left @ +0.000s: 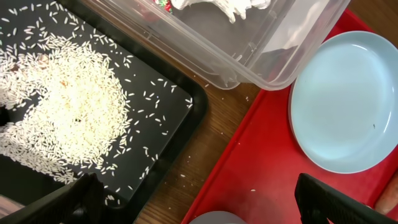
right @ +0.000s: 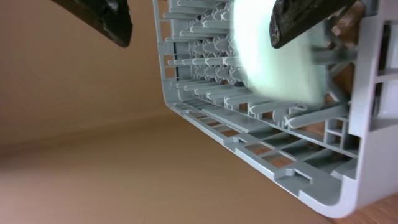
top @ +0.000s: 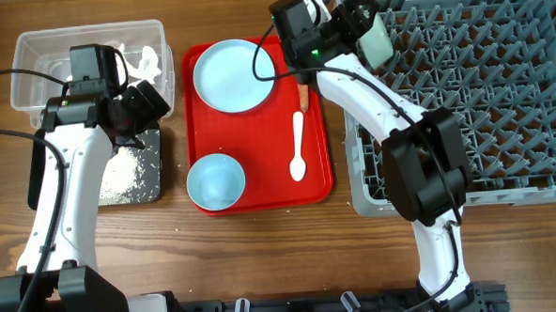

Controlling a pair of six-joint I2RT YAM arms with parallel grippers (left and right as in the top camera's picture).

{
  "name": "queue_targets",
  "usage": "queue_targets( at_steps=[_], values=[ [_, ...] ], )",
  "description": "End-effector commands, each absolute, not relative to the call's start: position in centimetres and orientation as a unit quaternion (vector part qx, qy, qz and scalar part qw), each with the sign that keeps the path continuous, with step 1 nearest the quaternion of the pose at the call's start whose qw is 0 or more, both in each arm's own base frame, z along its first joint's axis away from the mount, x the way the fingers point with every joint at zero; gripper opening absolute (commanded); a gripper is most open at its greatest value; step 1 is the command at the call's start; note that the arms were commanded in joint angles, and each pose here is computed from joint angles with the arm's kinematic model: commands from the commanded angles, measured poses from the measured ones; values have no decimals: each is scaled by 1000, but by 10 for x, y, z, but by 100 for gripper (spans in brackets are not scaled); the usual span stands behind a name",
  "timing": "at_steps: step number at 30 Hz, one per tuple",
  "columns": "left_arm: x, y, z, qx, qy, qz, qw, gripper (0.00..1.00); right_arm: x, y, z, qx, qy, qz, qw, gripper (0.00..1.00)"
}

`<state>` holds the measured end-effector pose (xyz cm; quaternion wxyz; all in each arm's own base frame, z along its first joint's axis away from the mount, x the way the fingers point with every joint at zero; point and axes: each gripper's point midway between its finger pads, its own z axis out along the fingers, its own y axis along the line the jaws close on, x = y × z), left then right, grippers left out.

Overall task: Sort waste into correct bins and load items into the dishwasher rack
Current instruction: 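Withdraw the right gripper from the rack toward the red tray, then grasp the blue bowl rim on the red tray with the right gripper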

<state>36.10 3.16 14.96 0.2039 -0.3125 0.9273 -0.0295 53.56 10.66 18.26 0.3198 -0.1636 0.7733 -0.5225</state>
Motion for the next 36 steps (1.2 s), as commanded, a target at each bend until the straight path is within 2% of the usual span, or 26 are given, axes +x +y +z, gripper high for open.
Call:
queue_targets(
  at_steps=[1, 5, 8, 10, 12, 13, 15, 16, 18, 20, 25, 27, 31, 33, 36],
  values=[
    [363, 33, 155, -314, 925, -33, 211, 100, 534, 115, 169, -174, 773, -522, 316, 79],
    [363, 33, 155, -314, 925, -33, 211, 100, 533, 129, 175, -176, 779, -498, 338, 82],
    [363, 33, 155, -314, 925, -33, 211, 100, 534, 159, 181, -173, 811, -397, 393, 82],
    [363, 33, 155, -314, 925, -33, 211, 100, 526, 192, 177, -193, 847, -277, 410, 84],
    [363, 33, 155, -314, 925, -33, 211, 100, 503, 241, 168, -230, 885, -101, 393, 84],
    [363, 33, 155, -314, 925, -33, 211, 100, 478, 277, 165, -257, 896, 28, 362, 83],
    [363, 33, 155, -314, 925, -33, 211, 100, 433, 324, 168, -283, 891, 205, 289, 77],
    [363, 33, 155, -314, 925, -33, 211, 100, 417, 336, 169, -274, 890, 261, 255, 74],
    [363, 33, 155, -314, 925, -33, 211, 100, 391, 348, 163, -220, 903, 326, 175, 78],
    [363, 33, 155, -314, 925, -33, 211, 100, 375, 350, 142, -176, 923, 322, 118, 78],
    [363, 33, 155, -314, 925, -33, 211, 100, 339, 354, 85, -110, 955, 272, 37, 77],
    [363, 33, 155, -314, 925, -33, 211, 100, 320, 348, 55, -61, 973, 223, 13, 69],
    [363, 33, 155, -314, 925, -33, 211, 100, 301, 339, 28, -34, 980, 194, -9, 61],
    [363, 33, 155, -314, 925, -33, 211, 100, 300, 340, 28, -28, 980, 198, -14, 49],
    [363, 33, 155, -314, 925, -33, 211, 100, 294, 344, 28, -36, 980, 195, -15, 46]
  ],
)
